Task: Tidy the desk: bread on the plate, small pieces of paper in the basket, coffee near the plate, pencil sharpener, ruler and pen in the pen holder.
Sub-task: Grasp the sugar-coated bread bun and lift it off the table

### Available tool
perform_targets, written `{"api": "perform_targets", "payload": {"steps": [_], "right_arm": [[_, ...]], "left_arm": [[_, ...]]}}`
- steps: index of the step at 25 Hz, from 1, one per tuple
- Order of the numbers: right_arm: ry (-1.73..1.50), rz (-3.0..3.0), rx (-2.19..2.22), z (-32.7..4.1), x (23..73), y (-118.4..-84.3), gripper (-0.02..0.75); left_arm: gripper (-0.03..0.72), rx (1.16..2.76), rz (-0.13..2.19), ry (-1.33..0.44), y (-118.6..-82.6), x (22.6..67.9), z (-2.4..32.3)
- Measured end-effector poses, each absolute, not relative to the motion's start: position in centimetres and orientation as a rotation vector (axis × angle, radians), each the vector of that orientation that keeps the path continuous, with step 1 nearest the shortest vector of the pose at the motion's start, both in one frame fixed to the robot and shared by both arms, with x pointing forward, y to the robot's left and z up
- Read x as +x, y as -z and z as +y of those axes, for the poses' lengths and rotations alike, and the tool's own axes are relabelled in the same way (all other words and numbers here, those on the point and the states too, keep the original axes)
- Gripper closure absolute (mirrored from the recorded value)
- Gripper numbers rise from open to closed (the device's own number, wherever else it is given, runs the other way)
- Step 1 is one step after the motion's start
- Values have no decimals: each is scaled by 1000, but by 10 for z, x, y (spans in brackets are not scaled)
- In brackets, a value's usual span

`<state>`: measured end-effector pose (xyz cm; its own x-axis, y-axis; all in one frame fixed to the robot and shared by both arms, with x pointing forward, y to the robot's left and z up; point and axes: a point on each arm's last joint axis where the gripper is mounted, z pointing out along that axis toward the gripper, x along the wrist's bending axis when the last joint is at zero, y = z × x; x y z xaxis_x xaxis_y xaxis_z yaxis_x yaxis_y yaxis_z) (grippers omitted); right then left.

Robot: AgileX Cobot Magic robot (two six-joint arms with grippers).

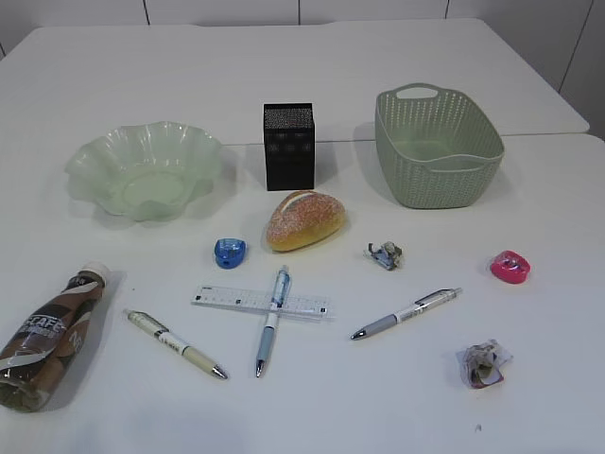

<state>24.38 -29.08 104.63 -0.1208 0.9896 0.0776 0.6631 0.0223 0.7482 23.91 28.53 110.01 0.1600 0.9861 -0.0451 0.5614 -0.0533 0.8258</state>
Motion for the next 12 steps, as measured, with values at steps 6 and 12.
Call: {"api": "perform_targets", "payload": {"steps": [6,12], "right_arm": [[-787,1928,1812,-288,273,-1044,187],[-747,1982,1879,-284,292,-1048,187]], "left_arm": [[169,1778,1493,-676,-1138,270,285],[169,1890,1407,-632,-1177,309,279]]}}
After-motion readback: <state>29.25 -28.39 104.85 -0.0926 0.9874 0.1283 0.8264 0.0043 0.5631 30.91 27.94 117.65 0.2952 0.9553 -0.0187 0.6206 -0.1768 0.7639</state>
